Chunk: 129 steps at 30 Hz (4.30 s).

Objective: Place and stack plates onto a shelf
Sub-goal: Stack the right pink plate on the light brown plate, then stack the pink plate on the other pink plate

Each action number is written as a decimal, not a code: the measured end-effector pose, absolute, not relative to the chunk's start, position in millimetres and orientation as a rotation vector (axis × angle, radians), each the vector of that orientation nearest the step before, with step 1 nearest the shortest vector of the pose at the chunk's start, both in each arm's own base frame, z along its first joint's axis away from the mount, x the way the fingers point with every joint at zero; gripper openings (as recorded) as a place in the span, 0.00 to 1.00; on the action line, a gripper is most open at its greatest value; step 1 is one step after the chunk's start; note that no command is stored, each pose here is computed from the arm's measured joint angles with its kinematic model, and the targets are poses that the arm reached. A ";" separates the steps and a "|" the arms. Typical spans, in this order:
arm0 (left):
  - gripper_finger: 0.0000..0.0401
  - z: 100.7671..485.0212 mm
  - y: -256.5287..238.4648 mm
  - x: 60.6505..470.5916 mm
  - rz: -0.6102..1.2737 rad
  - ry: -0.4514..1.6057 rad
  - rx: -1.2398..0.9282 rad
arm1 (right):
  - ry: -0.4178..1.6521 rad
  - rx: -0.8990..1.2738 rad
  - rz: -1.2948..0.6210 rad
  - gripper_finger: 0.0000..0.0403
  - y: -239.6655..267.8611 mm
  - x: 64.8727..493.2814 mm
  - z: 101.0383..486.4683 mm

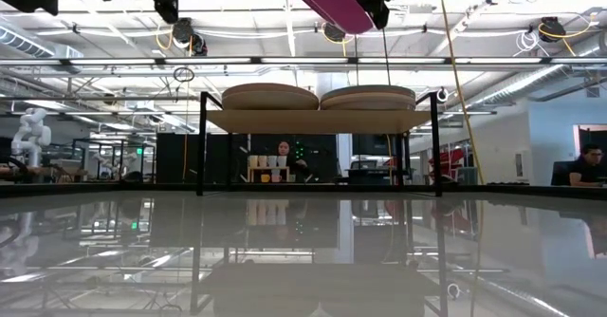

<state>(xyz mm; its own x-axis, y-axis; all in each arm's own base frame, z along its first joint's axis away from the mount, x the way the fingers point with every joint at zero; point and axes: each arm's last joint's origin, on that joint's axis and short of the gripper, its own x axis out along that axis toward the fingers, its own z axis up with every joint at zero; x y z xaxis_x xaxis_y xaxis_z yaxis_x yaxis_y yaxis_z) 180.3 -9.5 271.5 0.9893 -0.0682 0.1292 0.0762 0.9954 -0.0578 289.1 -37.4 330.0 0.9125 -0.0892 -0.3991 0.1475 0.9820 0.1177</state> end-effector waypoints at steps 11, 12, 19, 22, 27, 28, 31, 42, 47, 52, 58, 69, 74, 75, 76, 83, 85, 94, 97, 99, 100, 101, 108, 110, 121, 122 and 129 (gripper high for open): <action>0.36 271.1 -9.0 180.4 -0.055 -0.125 -0.060 | 0.263 0.140 -0.183 0.00 -56.5 290.4 342.5; 0.36 271.1 -8.9 180.4 -0.053 -0.125 -0.060 | 0.248 0.140 -0.196 0.00 -60.6 289.9 343.7; 0.36 271.2 -8.9 180.4 -0.052 -0.126 -0.058 | 0.088 0.152 -0.328 0.00 -101.5 282.4 357.0; 0.36 272.0 -8.3 180.3 -0.032 -0.136 -0.058 | -0.030 0.177 -0.390 0.00 -122.8 279.0 364.3; 0.36 273.4 -6.6 180.1 0.026 -0.151 -0.022 | -0.092 0.244 -0.453 0.00 -159.3 282.0 360.9; 0.36 273.7 -6.5 180.0 0.031 -0.154 -0.013 | -0.077 0.264 -0.455 0.00 -166.8 285.3 358.5; 0.36 273.7 -6.5 180.0 0.031 -0.153 -0.010 | -0.034 0.310 -0.451 0.00 -185.3 297.0 354.6; 0.36 271.7 -6.5 180.3 0.031 -0.133 -0.016 | 0.128 0.336 -0.472 0.00 -223.4 328.0 318.8; 0.36 270.3 -6.5 180.5 0.030 -0.119 -0.031 | 0.177 0.369 -0.509 0.00 -238.0 331.2 297.5; 0.36 270.3 -6.5 180.5 0.030 -0.119 -0.033 | 0.206 0.395 -0.516 0.00 -242.1 332.6 288.0; 0.36 270.3 -6.5 180.5 0.030 -0.119 -0.034 | 0.227 0.367 -0.513 0.02 -241.8 332.3 286.8; 0.36 270.3 -6.5 180.5 0.030 -0.118 -0.034 | 0.245 0.311 -0.499 0.11 -240.2 333.1 286.8; 0.36 270.1 -6.5 180.5 0.030 -0.117 -0.034 | 0.248 0.270 -0.480 0.23 -235.7 335.9 288.1; 0.36 269.9 -6.5 180.5 0.030 -0.114 -0.034 | 0.244 0.268 -0.477 0.26 -234.6 335.9 289.5; 0.36 269.6 -6.5 180.6 0.031 -0.111 -0.033 | 0.235 0.264 -0.474 0.28 -233.4 336.0 291.7; 0.36 267.8 -6.5 180.7 0.031 -0.093 -0.032 | 0.129 0.152 -0.352 0.38 -208.4 320.4 339.4; 0.36 267.7 -6.5 180.7 0.031 -0.091 -0.032 | 0.089 0.085 -0.293 0.38 -192.1 312.6 360.3; 0.36 265.1 -5.3 180.9 0.057 -0.062 0.059 | 0.072 -0.090 -0.110 0.36 -103.7 262.1 423.8; 0.36 261.2 -5.0 181.1 0.066 -0.019 0.122 | 0.137 -0.073 -0.041 0.36 -79.6 248.7 420.1; 0.36 258.6 -5.0 181.1 0.065 0.007 0.128 | 0.180 -0.060 0.004 0.36 -64.6 241.6 407.7; 0.36 257.9 -5.0 181.1 0.067 0.014 0.122 | 0.198 -0.063 0.032 0.36 -57.1 239.0 399.5; 0.36 257.9 -4.9 181.1 0.068 0.014 0.118 | 0.214 -0.076 0.059 0.36 -49.8 235.9 390.5; 0.36 259.0 -4.8 181.1 0.071 0.004 0.118 | 0.267 -0.105 0.046 0.36 -10.1 220.6 303.0; 0.36 258.8 -5.3 181.1 0.069 0.005 0.119 | 0.214 -0.112 0.025 0.36 -0.8 217.1 283.4; 0.36 299.8 -13.4 185.5 0.016 0.254 0.151 | -0.040 -0.162 -0.043 0.36 20.9 204.2 248.6; 0.36 305.0 -14.6 186.6 0.011 0.285 0.153 | -0.043 -0.162 -0.040 0.36 21.5 204.2 248.8; 0.36 319.5 -35.0 199.5 -0.120 0.562 0.204 | -0.037 -0.138 -0.023 0.36 24.4 203.9 248.0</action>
<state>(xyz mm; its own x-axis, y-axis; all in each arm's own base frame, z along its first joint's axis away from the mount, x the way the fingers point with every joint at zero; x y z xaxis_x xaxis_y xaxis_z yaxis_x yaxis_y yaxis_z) 199.5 -35.0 319.5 0.8399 -0.0574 -0.5397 0.1683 0.9729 0.1585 203.9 24.4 248.0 0.9991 -0.0203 0.0382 0.0254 0.9902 -0.1373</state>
